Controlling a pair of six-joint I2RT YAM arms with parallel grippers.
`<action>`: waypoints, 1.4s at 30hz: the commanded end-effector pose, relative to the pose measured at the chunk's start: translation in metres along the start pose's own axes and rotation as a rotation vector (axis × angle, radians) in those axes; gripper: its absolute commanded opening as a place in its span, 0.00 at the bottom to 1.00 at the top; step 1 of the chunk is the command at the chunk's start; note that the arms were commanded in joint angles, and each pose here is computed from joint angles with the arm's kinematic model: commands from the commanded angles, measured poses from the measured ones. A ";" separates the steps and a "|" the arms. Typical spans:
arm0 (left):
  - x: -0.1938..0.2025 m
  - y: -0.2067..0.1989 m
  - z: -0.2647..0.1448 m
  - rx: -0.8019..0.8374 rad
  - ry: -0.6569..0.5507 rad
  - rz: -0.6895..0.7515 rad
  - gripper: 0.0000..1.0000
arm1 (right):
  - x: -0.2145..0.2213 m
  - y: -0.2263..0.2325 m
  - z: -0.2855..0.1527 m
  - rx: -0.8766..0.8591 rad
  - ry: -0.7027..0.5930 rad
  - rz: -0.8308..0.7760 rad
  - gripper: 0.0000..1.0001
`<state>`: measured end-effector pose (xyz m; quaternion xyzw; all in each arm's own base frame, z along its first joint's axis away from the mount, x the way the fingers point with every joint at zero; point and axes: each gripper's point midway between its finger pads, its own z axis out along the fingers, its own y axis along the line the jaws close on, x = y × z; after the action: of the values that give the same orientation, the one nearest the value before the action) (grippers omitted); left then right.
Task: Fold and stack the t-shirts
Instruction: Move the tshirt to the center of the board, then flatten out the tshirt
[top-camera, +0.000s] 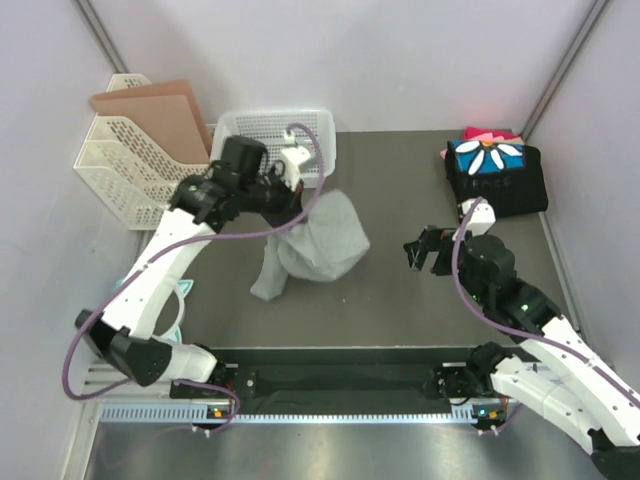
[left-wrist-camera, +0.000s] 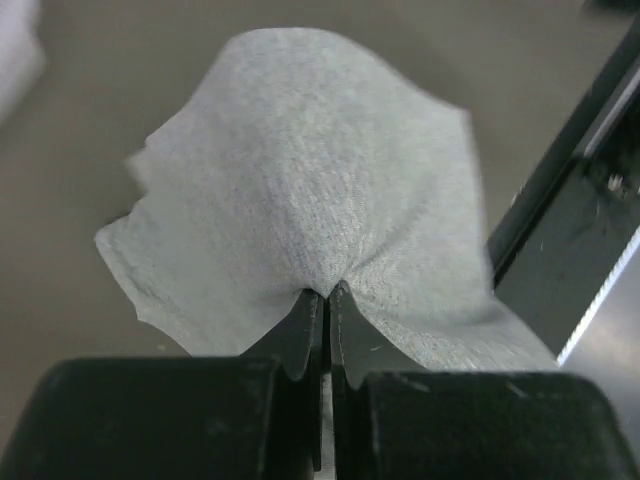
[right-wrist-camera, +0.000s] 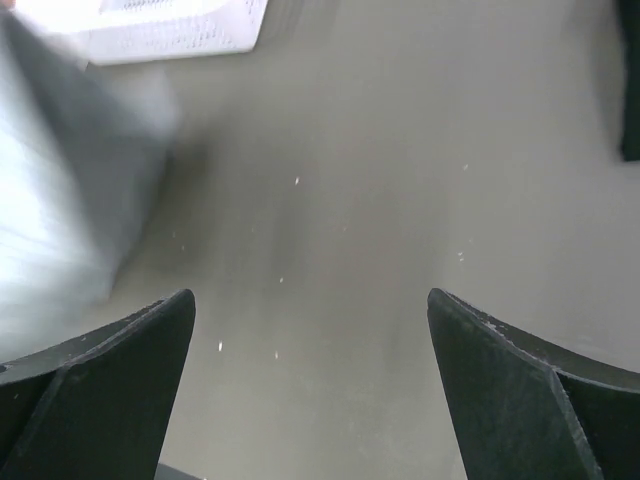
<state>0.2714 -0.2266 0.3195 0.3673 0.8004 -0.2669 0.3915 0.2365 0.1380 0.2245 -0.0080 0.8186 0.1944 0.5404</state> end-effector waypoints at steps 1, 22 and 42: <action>0.080 -0.013 0.036 0.105 0.237 -0.018 0.00 | -0.037 -0.004 -0.022 0.032 -0.117 0.048 1.00; 0.080 0.081 0.038 -0.172 0.165 -0.096 0.89 | 0.080 0.082 0.007 -0.430 0.345 -0.102 0.98; 0.202 0.170 0.108 -0.304 0.405 -0.253 0.82 | 0.092 0.107 -0.002 -0.449 0.376 -0.108 0.96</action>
<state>0.3147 -0.1274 0.0417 0.2688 0.9445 -0.1064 0.1561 0.1722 0.2485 0.1569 -0.2120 0.8521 0.3211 0.3547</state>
